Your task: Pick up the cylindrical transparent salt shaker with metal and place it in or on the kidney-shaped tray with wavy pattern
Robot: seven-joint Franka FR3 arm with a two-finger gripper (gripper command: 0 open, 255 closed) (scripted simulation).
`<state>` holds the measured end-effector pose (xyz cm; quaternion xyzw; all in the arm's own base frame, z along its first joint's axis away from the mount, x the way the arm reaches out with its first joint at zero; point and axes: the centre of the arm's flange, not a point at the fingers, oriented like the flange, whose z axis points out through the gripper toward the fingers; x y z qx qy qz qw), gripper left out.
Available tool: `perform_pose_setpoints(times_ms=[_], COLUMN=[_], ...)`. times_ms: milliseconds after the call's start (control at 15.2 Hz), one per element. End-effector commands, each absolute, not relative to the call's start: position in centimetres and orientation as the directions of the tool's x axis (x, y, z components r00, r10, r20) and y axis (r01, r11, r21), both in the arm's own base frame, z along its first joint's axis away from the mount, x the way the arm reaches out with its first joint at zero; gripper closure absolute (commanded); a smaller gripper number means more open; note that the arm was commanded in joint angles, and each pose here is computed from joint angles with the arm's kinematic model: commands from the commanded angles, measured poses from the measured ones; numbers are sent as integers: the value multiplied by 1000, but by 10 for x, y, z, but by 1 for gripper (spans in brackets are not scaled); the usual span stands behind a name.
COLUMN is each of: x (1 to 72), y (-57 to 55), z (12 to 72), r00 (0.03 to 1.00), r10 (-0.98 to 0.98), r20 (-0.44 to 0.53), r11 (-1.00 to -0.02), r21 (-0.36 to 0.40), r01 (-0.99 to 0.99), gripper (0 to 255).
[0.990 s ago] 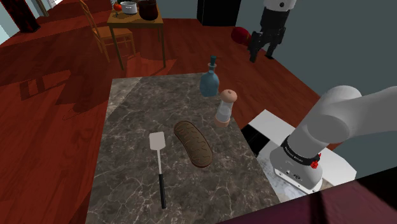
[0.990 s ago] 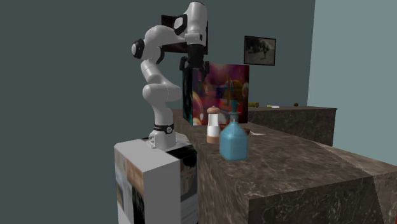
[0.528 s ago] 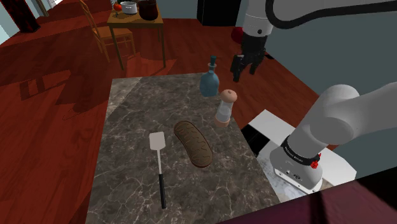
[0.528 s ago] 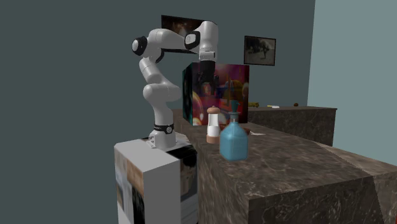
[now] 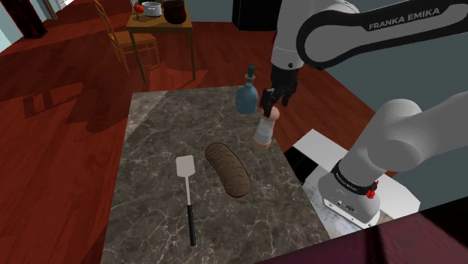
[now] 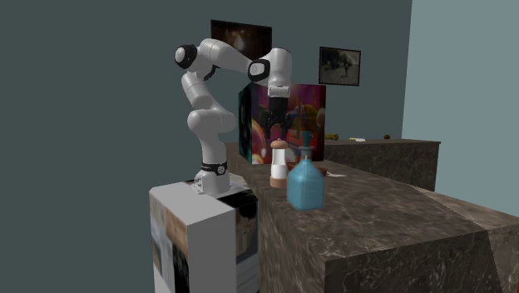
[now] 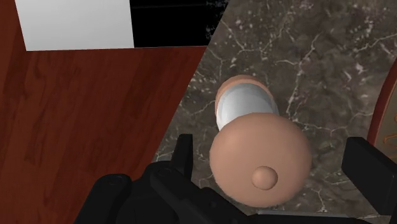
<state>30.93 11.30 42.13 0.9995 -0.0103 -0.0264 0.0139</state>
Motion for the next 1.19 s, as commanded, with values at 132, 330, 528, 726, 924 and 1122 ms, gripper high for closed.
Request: perform_pose_setpoints(times_ms=[132,330,528,726,924,1122], x=[309,309,309,309,309,309], y=[113,113,113,113,113,113], z=[399,396,396,396,396,396], r00=[998,998,998,998,998,998], r10=[-21,-21,-21,-21,-21,-21], r20=[-52,-52,-52,-52,-52,-52], r11=[-999,-999,-999,-999,-999,-999], r21=[28,28,28,28,28,28], r01=[-19,-19,-19,-19,-19,-19], gripper=[0,0,0,255,255,255])
